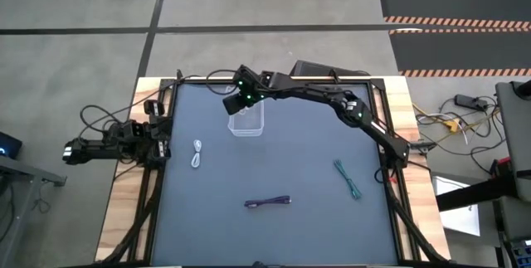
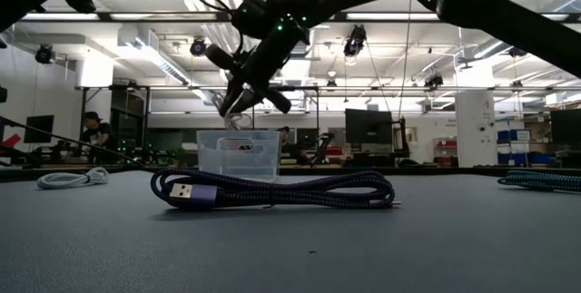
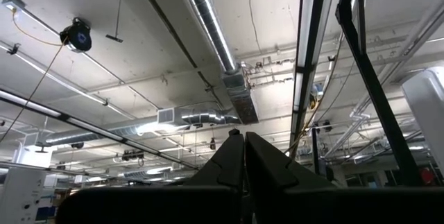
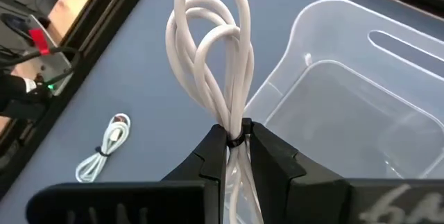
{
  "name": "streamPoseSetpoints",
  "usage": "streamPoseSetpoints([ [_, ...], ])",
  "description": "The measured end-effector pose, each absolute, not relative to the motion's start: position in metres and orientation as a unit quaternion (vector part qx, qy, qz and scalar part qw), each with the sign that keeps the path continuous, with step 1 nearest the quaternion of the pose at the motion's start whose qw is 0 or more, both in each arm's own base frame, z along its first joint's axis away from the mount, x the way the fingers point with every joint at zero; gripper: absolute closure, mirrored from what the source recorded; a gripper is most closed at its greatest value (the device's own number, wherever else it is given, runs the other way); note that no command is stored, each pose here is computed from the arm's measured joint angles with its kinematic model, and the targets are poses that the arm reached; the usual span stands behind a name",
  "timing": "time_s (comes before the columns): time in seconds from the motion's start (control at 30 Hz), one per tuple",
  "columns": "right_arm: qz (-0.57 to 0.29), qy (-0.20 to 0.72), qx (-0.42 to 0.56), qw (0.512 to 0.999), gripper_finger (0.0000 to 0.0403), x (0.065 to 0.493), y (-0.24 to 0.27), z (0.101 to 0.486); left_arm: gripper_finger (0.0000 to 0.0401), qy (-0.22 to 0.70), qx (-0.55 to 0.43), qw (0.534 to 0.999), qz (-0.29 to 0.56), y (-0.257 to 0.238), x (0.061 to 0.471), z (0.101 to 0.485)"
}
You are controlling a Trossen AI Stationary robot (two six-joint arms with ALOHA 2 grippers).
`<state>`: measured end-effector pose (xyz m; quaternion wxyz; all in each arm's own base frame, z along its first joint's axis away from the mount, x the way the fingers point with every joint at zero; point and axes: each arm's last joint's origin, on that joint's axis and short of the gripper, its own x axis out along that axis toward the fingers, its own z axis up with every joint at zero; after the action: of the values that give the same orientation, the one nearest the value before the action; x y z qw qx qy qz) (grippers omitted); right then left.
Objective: Pick and place USB-C Cables
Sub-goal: Put the right white charger cable into the transparent bin
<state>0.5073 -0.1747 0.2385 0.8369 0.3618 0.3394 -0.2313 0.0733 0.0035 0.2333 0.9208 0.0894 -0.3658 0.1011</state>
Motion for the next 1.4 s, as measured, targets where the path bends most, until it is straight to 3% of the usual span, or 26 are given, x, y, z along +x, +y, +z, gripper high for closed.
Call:
streamPoseSetpoints([
  [0.53,-0.269,0.376,0.374,0.804,0.0365,0.513,-0.181,0.194,0.0401,-0.366,0.089,0.921,0.101,0.003,0.073,0.233],
  [1.1,-0.274,0.384,0.377,0.797,0.0363,0.515,-0.182,0.182,0.0401,-0.366,0.090,0.921,0.101,0.003,0.073,0.233],
  [1.4,-0.281,0.383,0.372,0.798,0.0307,0.514,-0.183,0.182,0.0401,-0.366,0.089,0.921,0.101,0.003,0.073,0.233],
])
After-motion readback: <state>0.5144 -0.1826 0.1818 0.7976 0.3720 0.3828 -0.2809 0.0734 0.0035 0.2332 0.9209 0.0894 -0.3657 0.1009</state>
